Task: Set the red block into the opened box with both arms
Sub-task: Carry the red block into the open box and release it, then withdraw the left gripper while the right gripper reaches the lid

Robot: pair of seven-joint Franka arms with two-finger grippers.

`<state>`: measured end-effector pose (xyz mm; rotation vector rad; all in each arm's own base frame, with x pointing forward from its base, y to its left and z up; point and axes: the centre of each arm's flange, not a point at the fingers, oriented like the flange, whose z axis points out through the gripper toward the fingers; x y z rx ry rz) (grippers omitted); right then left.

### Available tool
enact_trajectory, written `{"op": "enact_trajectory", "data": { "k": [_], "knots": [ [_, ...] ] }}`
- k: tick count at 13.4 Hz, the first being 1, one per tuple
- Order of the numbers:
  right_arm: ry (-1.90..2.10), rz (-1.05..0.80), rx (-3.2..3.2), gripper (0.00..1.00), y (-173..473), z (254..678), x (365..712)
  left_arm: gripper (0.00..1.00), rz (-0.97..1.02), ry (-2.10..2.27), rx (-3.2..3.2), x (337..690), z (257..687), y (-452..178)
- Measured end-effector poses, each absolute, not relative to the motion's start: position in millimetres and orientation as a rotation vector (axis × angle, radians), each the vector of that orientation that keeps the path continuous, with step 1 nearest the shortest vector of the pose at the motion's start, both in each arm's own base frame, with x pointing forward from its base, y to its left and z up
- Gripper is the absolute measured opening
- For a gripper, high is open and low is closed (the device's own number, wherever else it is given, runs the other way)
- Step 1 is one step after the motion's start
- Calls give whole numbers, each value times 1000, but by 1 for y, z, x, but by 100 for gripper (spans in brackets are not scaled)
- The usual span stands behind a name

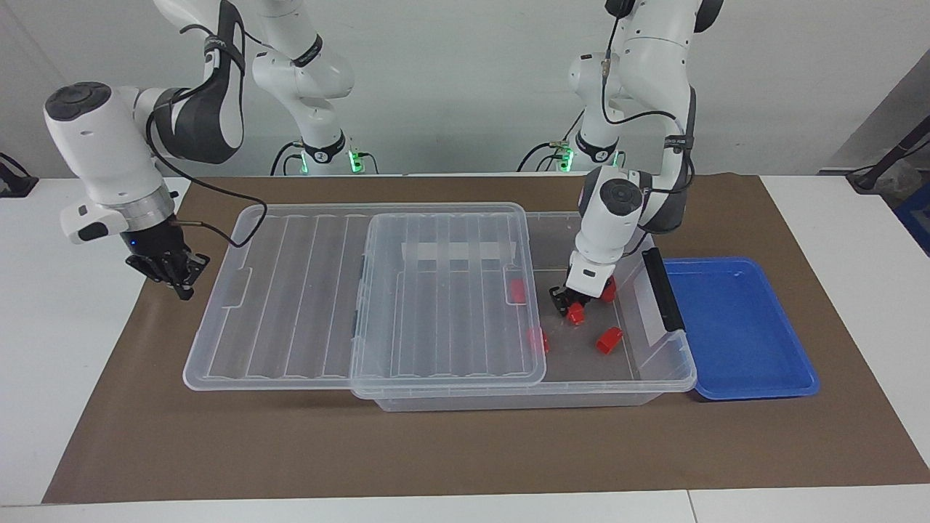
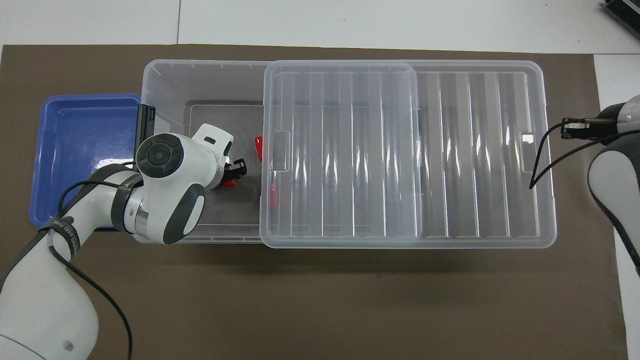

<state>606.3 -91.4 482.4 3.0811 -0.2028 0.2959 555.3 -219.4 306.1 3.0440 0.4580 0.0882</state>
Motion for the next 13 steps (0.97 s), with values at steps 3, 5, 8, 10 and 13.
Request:
{"op": "enact_trajectory", "data": {
  "k": [3,5,8,10,13],
  "knots": [
    [-202,272,3085,1,-91,475,603,99,91,502,3036,560,314,-220],
    [-201,265,3086,1,-91,473,602,100,46,514,3058,570,334,-220],
    [-200,229,3091,1,-89,471,599,100,-22,538,3095,583,383,-216],
    [-199,188,3096,1,-88,470,596,100,-61,498,3129,586,417,-208],
    [-184,171,3100,1,-82,471,595,100,-119,367,3173,592,480,-165]
  ]
}}
